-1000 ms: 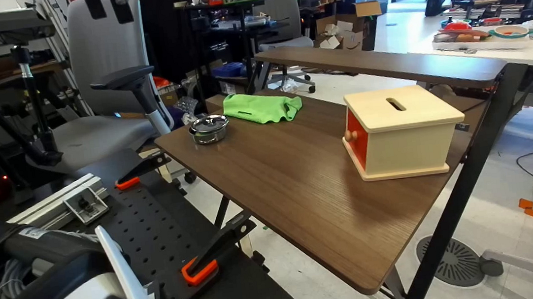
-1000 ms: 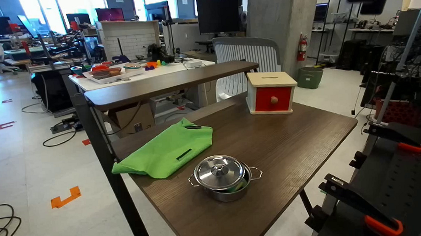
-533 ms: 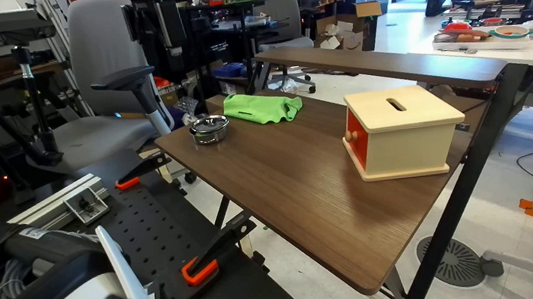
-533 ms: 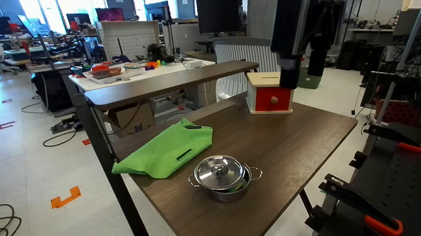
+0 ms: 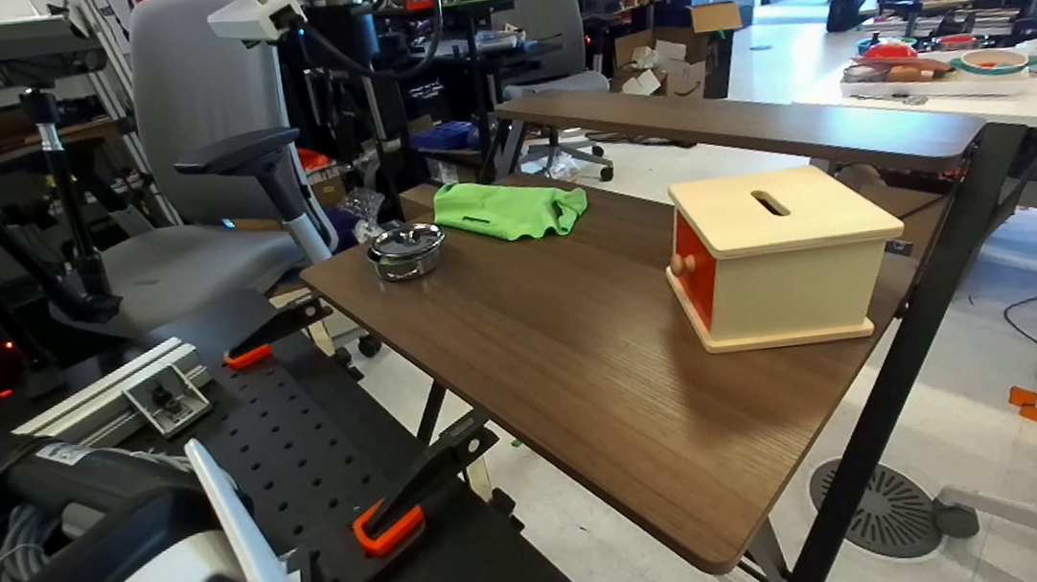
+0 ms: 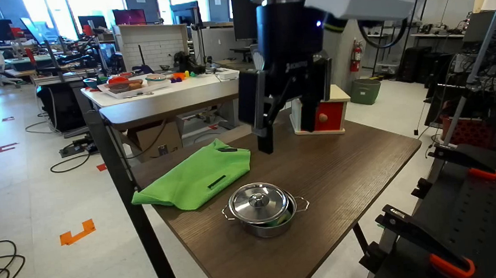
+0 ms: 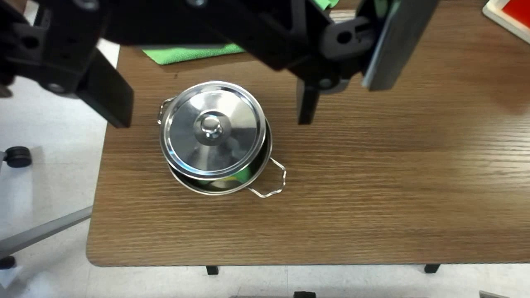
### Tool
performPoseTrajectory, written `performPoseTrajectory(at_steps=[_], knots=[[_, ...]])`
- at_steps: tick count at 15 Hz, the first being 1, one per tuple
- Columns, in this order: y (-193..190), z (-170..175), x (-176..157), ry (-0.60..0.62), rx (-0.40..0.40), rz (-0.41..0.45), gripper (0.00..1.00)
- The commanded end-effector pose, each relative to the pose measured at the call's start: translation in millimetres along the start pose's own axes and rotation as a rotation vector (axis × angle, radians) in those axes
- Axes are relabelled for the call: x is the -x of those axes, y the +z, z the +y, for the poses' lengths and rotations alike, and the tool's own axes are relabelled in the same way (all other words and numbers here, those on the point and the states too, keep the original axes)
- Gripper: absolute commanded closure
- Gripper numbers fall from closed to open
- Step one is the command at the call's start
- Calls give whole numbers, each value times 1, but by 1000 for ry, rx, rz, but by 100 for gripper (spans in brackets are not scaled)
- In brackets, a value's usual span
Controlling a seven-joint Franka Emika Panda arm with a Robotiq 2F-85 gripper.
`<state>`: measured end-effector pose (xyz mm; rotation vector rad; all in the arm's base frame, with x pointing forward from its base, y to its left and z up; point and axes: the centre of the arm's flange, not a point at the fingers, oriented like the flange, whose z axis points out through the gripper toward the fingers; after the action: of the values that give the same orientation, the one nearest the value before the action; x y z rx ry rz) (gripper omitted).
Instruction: Remove the silver lid from the silver pot
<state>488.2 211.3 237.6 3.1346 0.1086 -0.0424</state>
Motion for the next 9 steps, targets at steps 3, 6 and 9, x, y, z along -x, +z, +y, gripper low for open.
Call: performPoseTrajectory(at_steps=[3, 6, 9], knots=[[34, -31, -30, -8, 1, -13, 0], [50, -34, -35, -18, 18, -15, 0], [65, -37, -37, -22, 27, -31, 0]])
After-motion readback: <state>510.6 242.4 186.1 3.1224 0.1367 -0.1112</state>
